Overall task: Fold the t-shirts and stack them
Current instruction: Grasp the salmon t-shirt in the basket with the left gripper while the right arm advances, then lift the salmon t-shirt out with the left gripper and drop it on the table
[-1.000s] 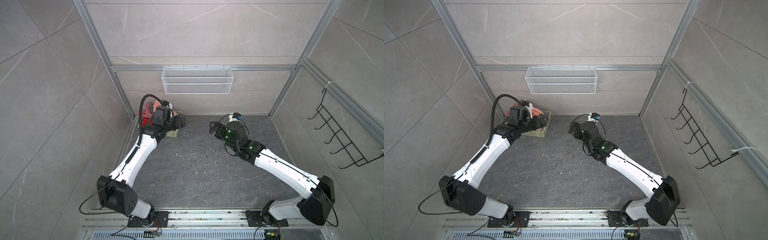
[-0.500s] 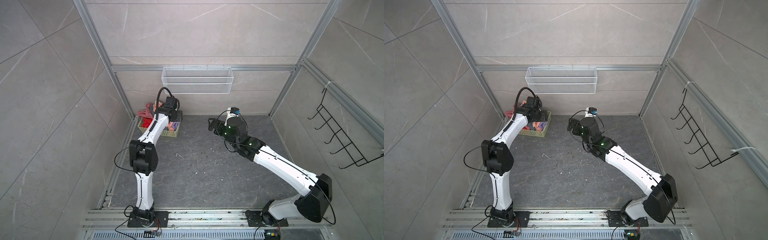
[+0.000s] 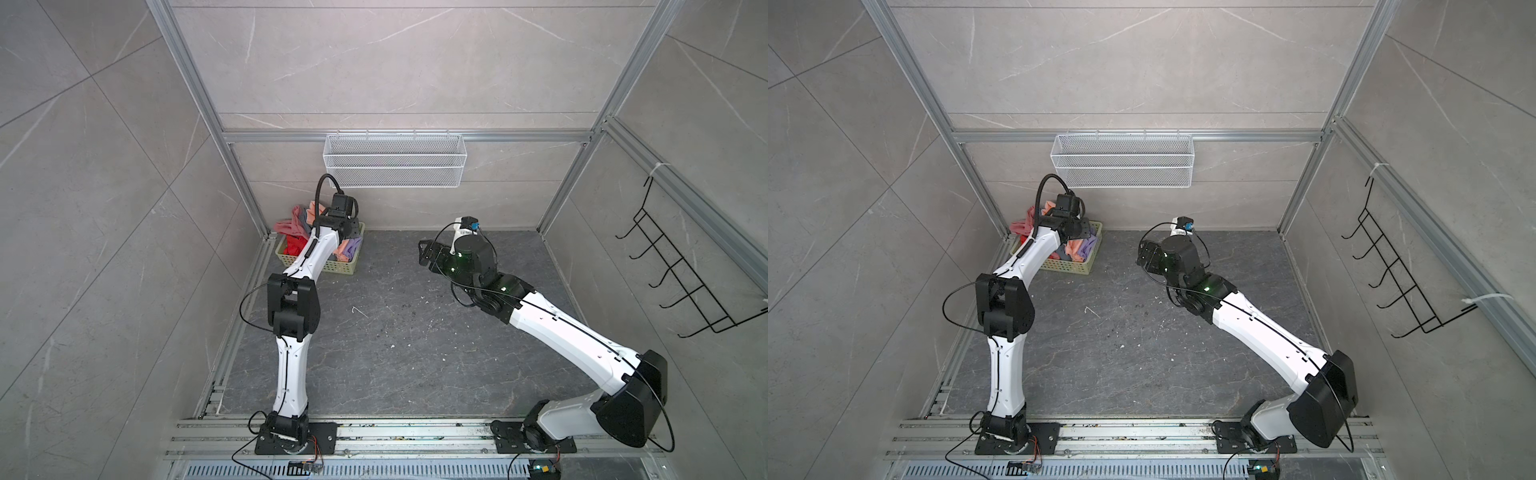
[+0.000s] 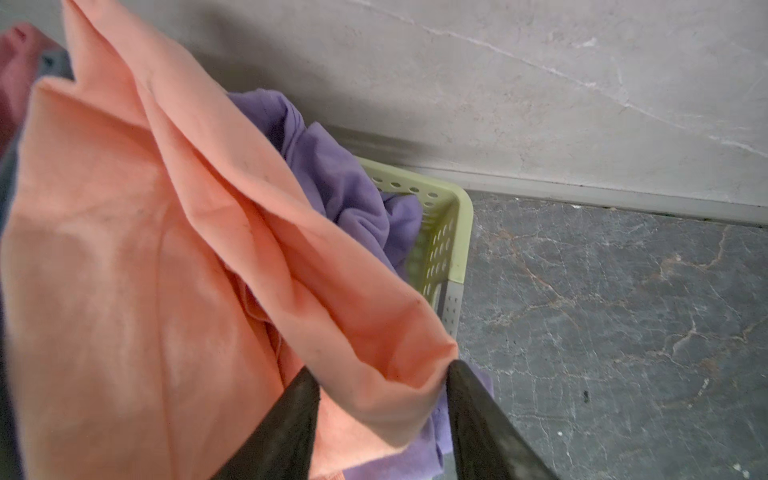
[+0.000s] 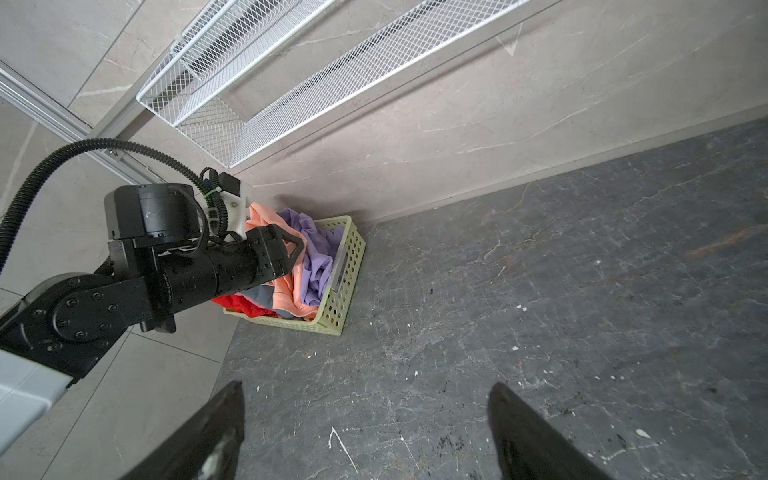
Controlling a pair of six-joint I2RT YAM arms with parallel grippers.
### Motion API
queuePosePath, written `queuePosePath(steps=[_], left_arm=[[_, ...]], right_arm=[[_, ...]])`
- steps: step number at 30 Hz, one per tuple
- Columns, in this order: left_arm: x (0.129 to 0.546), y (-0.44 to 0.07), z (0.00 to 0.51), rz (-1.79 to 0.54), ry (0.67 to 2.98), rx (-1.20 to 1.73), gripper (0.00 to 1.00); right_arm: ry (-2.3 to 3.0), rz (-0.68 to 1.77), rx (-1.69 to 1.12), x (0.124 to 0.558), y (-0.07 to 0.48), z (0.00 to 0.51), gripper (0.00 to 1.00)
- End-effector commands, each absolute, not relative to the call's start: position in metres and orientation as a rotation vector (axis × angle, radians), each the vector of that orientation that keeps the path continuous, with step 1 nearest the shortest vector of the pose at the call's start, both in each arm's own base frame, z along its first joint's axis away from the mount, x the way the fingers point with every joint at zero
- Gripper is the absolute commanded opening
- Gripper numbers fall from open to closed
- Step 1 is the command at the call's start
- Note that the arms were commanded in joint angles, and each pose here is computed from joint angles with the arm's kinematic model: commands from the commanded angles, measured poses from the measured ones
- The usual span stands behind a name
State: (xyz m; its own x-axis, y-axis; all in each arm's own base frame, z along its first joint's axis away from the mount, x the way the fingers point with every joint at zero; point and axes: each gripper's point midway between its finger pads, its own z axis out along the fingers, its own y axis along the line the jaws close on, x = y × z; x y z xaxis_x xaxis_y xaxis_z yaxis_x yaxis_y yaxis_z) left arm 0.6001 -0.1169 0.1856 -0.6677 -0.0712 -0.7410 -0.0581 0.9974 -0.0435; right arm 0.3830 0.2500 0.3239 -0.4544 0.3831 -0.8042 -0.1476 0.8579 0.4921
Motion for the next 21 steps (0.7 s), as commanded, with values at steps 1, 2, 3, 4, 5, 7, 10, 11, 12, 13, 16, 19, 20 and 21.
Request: queuePosePath(steps=[1, 2, 3, 4, 5, 7, 10, 11, 12, 13, 16, 19, 20, 21], left_arm=[[0.616, -0.114, 0.203, -0.044, 2.199, -0.143, 0.46], [0.616, -0.115, 0.205, -0.051, 2.186, -0.15, 0.43], [0.617, -0.115, 0.207, -0.057, 2.172, -0.151, 0.41], [0.617, -0.115, 0.207, -0.061, 2.163, -0.16, 0.38], [0.617, -0.114, 0.207, -0.06, 2.159, -0.166, 0.36], [0.618, -0.11, 0.205, -0.042, 2.164, -0.173, 0.3], [0.617, -0.109, 0.202, -0.027, 2.175, -0.167, 0.17], [0.616, -0.109, 0.203, -0.027, 2.176, -0.168, 0.13], [0.615, -0.109, 0.204, -0.026, 2.176, -0.168, 0.1], [0.614, -0.108, 0.207, -0.028, 2.171, -0.17, 0.06], [0.609, -0.111, 0.228, -0.056, 2.135, -0.163, 0.0], [0.599, -0.114, 0.265, -0.103, 2.074, -0.136, 0.0], [0.593, -0.115, 0.281, -0.118, 2.053, -0.119, 0.0], [0.587, -0.116, 0.295, -0.136, 2.036, -0.1, 0.0]], right_arm=[[1.941, 0.632, 0.189, 0.383, 0.249, 0.338, 0.91], [1.942, 0.63, 0.187, 0.384, 0.249, 0.339, 0.91], [1.941, 0.628, 0.185, 0.384, 0.249, 0.339, 0.91], [1.944, 0.62, 0.184, 0.384, 0.249, 0.339, 0.91], [1.943, 0.617, 0.18, 0.384, 0.248, 0.34, 0.91], [1.941, 0.607, 0.181, 0.384, 0.247, 0.341, 0.91], [1.936, 0.582, 0.178, 0.384, 0.243, 0.341, 0.91], [1.935, 0.572, 0.181, 0.384, 0.241, 0.341, 0.91], [1.935, 0.565, 0.179, 0.384, 0.24, 0.342, 0.91], [1.935, 0.56, 0.177, 0.383, 0.239, 0.341, 0.91], [1.932, 0.55, 0.172, 0.383, 0.238, 0.342, 0.91], [1.925, 0.541, 0.156, 0.385, 0.239, 0.342, 0.91], [1.92, 0.539, 0.152, 0.386, 0.239, 0.343, 0.91], [1.917, 0.54, 0.146, 0.387, 0.24, 0.344, 0.91]])
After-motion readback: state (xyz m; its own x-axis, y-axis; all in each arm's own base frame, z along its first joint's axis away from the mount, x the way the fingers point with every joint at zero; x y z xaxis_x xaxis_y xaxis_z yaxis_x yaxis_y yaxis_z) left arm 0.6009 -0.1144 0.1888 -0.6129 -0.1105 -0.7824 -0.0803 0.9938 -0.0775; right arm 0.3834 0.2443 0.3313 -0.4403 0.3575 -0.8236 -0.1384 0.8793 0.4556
